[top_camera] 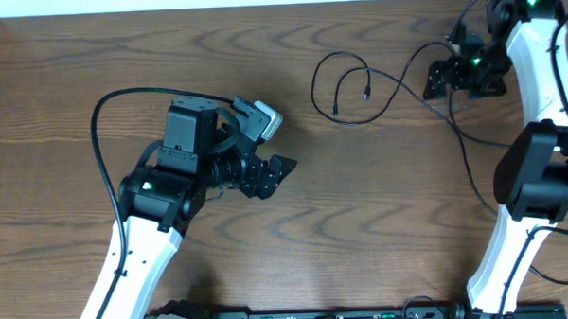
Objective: Untangle cables
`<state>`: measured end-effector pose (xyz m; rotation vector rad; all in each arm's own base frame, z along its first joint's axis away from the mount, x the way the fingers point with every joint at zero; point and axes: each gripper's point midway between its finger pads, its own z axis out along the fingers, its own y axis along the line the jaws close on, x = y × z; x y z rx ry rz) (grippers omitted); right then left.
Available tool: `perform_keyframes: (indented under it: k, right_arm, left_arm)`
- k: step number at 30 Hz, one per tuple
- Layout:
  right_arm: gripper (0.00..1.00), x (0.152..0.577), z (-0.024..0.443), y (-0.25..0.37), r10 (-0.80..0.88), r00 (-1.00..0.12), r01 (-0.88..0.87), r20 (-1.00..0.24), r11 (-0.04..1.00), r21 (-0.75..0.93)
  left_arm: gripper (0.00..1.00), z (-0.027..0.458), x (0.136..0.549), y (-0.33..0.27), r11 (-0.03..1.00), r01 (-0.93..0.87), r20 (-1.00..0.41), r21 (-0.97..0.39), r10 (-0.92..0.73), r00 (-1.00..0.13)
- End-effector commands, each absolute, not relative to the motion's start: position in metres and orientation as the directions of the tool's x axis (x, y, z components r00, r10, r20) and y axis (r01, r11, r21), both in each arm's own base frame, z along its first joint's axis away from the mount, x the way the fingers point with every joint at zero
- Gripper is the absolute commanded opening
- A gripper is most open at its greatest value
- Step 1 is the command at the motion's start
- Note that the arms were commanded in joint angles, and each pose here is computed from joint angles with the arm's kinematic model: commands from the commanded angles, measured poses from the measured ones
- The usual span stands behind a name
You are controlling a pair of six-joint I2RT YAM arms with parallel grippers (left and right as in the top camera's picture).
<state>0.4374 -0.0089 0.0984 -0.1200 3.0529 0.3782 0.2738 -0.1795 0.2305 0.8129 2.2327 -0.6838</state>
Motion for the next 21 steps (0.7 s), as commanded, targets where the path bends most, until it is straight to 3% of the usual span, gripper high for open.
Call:
perform_keyframes:
  k: [1, 7, 13, 18, 21]
  right_arm:
    - [0.99, 0.430, 0.074, 0.009, -0.147, -0.988, -0.155, -0.050, 0.957, 0.244]
    - [0.99, 0.445, 0.045, 0.026, -0.235, -0.964, -0.257, -0.120, 0.940, 0.222]
    - [0.99, 0.448, -0.015, 0.024, -0.310, -0.948, -0.318, -0.068, 0.921, 0.224]
    - [0.99, 0.454, -0.020, 0.024, -0.349, -0.933, -0.361, -0.092, 0.908, 0.214]
    - [0.99, 0.438, -0.021, 0.029, -0.466, -0.883, -0.466, -0.056, 0.856, 0.222]
  left_arm:
    - [0.79, 0.230, 0.278, -0.180, 0.661, 0.719, -0.728, -0.213, 0.383, -0.569]
    - [0.79, 0.230, 0.278, -0.180, 0.660, 0.721, -0.728, -0.212, 0.386, -0.567]
    - [0.79, 0.226, 0.272, -0.178, 0.662, 0.714, -0.706, -0.228, 0.393, -0.589]
    - [0.79, 0.226, 0.272, -0.179, 0.660, 0.716, -0.708, -0.229, 0.392, -0.588]
    - [0.79, 0.228, 0.269, -0.182, 0.642, 0.726, -0.712, -0.246, 0.388, -0.585]
